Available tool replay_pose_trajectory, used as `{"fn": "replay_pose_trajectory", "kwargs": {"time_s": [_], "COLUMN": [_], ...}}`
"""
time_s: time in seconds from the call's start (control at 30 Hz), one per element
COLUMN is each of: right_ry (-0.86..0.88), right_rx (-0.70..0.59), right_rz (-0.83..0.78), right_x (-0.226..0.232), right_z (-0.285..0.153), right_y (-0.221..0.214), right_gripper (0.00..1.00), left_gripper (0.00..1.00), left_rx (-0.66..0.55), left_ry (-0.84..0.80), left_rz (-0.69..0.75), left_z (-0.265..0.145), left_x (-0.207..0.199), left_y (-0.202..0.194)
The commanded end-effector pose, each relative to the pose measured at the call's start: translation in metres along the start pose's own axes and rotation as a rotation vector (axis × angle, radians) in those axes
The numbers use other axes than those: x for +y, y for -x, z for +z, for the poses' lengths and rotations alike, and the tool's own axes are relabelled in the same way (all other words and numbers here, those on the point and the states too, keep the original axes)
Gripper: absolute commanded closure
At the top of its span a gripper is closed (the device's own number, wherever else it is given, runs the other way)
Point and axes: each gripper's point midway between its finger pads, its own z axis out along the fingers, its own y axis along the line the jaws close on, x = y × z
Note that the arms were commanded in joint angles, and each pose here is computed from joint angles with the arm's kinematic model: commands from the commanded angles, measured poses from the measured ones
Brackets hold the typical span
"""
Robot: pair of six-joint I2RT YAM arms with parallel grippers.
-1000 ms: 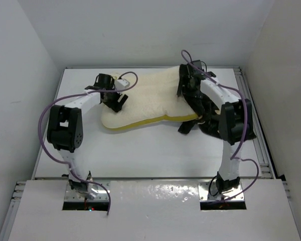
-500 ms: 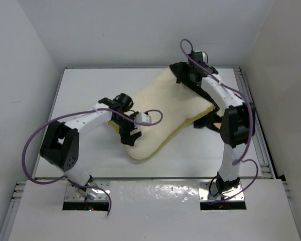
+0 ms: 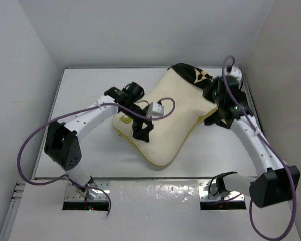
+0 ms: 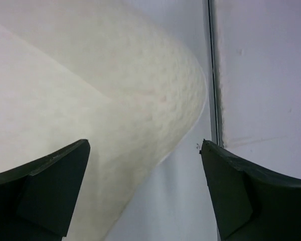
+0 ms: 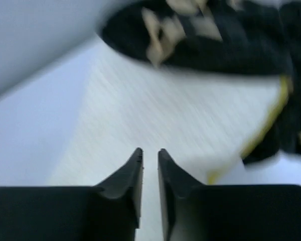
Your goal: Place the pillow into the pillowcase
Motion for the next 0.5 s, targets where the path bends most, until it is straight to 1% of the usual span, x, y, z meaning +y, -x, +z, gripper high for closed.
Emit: {"fn": "replay_pose_trajectory", "kwargs": {"time_s": [0.0, 0.03, 0.07, 0.1, 0.17, 0.2, 0.23, 0.3, 0.33, 0.4, 0.43, 0.47], "right_ry": [-0.140, -0.165, -0.164, -0.161, -0.174, -0.170, -0.170, -0.165, -0.163, -0.189, -0.194, -0.211], "right_rx": [0.166, 0.220, 0.243, 0.273, 0.316, 0.346, 0.369, 0.422, 0.427, 0.463, 0.473, 0.492], "right_rz": [0.239, 0.257, 0.307, 0.310, 0.323, 0.310, 0.308, 0.312, 0.330, 0.334, 0.331, 0.319], "right_x": [-0.046, -0.059, -0.058, -0.057, -0.056, -0.051, -0.051, -0.046, -0.044, -0.046, -0.046, -0.049], "right_z": [-0.008, -0.012, -0.015, -0.018, -0.020, -0.019, -0.018, -0.012, -0.009, -0.001, 0.002, 0.003], "right_y": [-0.095, -0.126, -0.137, -0.152, -0.170, -0.183, -0.192, -0.210, -0.212, -0.225, -0.228, -0.233], "right_gripper": [0.89, 0.87, 0.76, 0.37, 0.19, 0.03, 0.01, 0.01, 0.01, 0.03, 0.04, 0.06], "left_gripper": [0.08, 0.07, 0.07, 0.07, 0.07, 0.06, 0.06, 0.06, 0.06, 0.07, 0.08, 0.12], "left_rx": [-0.238, -0.254, -0.268, -0.274, -0.254, -0.254, -0.207, -0.153, -0.119, -0.066, -0.052, -0.029], "left_ry": [0.022, 0.044, 0.075, 0.179, 0.329, 0.416, 0.599, 0.706, 0.766, 0.765, 0.748, 0.728], "left_rz": [0.031, 0.021, 0.010, -0.036, -0.119, -0.225, -0.289, -0.370, -0.392, -0.434, -0.437, -0.448], "left_z": [-0.052, -0.061, -0.069, -0.081, -0.090, -0.094, -0.101, -0.098, -0.098, -0.080, -0.073, -0.063], "left_x": [0.011, 0.017, 0.026, 0.051, 0.084, 0.102, 0.140, 0.166, 0.179, 0.188, 0.188, 0.190], "left_y": [0.072, 0.076, 0.080, 0.078, 0.063, 0.053, 0.022, -0.011, -0.031, -0.061, -0.067, -0.077]}}
